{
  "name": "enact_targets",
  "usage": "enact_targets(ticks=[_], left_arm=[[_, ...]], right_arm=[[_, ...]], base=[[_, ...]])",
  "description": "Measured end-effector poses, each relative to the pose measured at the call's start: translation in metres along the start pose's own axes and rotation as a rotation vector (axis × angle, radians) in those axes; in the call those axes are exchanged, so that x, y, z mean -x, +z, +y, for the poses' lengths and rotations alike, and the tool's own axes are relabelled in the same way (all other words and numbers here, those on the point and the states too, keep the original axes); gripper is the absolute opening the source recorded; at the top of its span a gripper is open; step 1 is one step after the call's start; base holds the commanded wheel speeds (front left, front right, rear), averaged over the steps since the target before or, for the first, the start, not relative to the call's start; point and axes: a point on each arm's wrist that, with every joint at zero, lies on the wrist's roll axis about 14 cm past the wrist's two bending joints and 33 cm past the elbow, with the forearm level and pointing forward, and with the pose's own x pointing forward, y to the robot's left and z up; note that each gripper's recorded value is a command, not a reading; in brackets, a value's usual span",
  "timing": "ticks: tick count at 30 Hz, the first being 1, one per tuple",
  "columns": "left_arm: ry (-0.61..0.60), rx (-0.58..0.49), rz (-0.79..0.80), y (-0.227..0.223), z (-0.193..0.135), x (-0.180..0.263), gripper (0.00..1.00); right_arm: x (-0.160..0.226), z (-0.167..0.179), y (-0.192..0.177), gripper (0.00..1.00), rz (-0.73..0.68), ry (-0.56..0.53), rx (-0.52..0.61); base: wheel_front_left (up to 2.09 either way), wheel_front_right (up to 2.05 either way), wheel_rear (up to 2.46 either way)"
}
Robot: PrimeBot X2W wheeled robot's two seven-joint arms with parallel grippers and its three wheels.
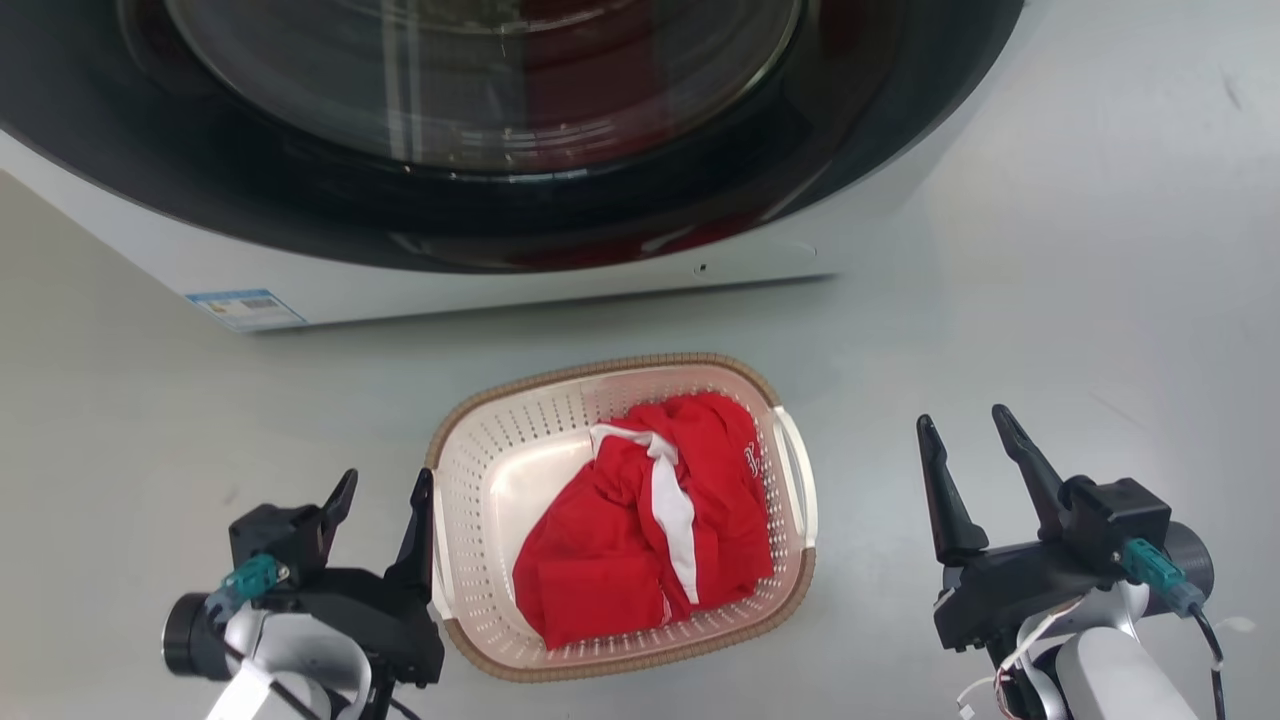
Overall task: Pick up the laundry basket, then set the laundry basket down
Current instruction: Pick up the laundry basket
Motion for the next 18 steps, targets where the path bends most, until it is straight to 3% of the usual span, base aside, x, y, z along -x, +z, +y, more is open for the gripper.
enact_targets(ticks=[18], left_arm=[[0.009,0.042,0.341,-0.094,0.026,-0.068,1.00]], right_arm=[[-0.059,0.003,-0.098,1.00,0.260,0.044,-0.031]], base=[[0.00,0.00,0.00]])
